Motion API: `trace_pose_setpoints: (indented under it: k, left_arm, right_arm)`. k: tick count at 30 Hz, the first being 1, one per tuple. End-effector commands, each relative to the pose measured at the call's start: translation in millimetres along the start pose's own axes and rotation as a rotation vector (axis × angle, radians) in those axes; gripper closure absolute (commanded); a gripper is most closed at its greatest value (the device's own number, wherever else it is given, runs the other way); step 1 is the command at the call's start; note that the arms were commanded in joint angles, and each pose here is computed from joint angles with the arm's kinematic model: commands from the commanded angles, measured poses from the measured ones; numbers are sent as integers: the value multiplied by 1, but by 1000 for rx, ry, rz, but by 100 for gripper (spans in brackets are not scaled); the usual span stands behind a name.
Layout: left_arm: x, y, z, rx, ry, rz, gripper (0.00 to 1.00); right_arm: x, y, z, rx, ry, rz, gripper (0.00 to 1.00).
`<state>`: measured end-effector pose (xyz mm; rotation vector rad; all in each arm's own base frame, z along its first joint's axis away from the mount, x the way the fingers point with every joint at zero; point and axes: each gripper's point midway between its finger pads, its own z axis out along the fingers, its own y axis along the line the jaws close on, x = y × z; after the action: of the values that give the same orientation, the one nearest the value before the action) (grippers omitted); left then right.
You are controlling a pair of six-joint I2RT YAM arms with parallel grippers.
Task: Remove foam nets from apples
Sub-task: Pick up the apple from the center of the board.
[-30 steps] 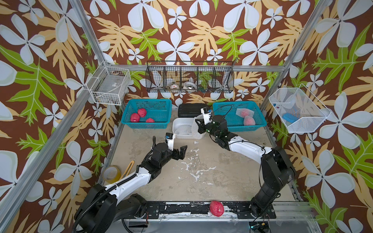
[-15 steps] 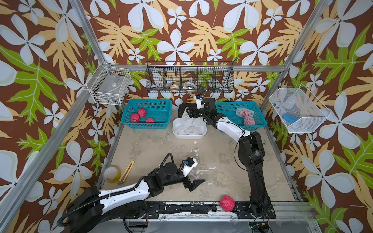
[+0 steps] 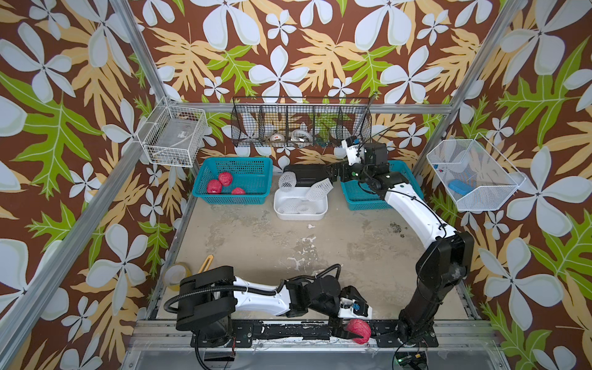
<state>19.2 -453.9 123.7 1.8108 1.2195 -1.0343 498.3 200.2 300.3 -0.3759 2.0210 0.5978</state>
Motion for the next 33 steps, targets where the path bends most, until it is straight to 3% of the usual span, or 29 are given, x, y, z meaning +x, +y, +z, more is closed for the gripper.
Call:
trace_pose_setpoints:
  k: [1,7,21,25,27,33]
  left_arm:
    - [15,-20,11,100,65,52,0]
    - [49,-30,26,144,188,46,0]
    - [75,-11,48,54,223,43,0]
    - [65,1,39,8,178,55,8]
    - [63,5,36,12,170,44,20]
    - [59,21,28,-28,160,57,36]
  right_arm:
    - [1,1,-14,-33,-24,48,0]
    - [4,8,-30,-59,-49,56,0]
    - [13,23,-48,-131,-72,61,0]
    - [15,21,-47,-120,-68,65,0]
    - [18,20,-45,-120,-60,71,0]
    - [26,14,-40,-102,-41,82,0]
